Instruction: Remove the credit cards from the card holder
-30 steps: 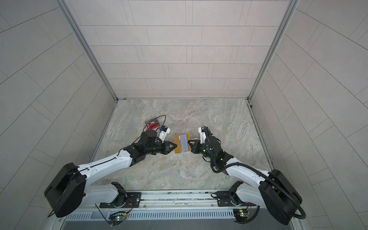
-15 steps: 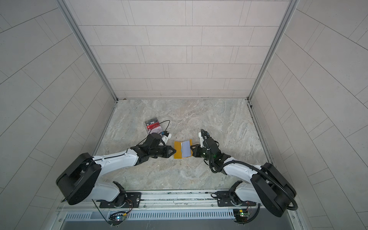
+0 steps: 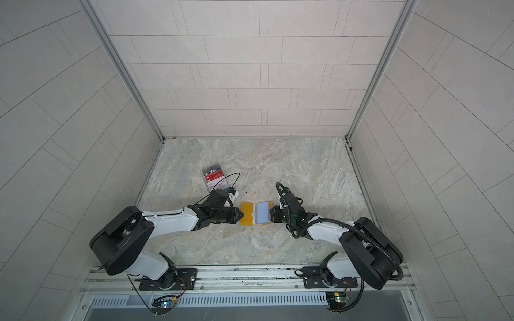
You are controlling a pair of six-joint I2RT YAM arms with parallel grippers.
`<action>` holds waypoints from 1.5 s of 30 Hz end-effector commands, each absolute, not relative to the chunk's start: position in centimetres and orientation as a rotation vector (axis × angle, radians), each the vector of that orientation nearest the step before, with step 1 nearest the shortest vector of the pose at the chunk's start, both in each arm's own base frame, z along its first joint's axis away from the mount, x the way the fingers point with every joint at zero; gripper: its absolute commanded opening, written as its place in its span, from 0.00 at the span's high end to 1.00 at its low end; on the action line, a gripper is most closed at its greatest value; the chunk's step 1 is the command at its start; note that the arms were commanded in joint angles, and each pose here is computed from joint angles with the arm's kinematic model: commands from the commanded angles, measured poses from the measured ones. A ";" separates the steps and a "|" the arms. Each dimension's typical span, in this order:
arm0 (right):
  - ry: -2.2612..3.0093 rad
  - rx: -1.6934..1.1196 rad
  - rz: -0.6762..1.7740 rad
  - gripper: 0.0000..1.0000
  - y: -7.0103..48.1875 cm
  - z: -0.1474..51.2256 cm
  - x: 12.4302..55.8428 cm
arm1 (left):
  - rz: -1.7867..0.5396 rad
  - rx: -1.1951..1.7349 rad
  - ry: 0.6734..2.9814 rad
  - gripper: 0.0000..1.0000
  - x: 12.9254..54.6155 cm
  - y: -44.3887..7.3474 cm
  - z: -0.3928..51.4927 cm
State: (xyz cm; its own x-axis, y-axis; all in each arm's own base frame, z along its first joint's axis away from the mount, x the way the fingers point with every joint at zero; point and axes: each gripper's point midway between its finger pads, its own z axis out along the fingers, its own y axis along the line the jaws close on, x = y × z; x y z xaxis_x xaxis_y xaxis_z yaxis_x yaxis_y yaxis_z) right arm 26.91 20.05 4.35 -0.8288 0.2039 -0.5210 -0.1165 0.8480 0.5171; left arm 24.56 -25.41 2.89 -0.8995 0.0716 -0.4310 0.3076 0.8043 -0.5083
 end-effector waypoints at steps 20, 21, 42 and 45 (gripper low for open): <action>2.439 -0.203 0.613 0.45 19.6 12.1 26.2 | -0.861 0.521 2.387 0.64 24.3 -26.0 10.4; 2.444 -0.199 0.621 0.45 19.7 12.0 26.2 | -0.884 0.539 2.375 0.64 24.2 -26.3 10.6; 2.697 -0.116 0.702 0.44 22.3 5.0 26.3 | -0.813 0.521 2.533 0.80 24.9 -27.2 4.5; 2.724 -0.115 0.710 0.45 22.5 4.2 26.2 | -0.814 0.498 2.558 0.81 24.6 -26.9 3.4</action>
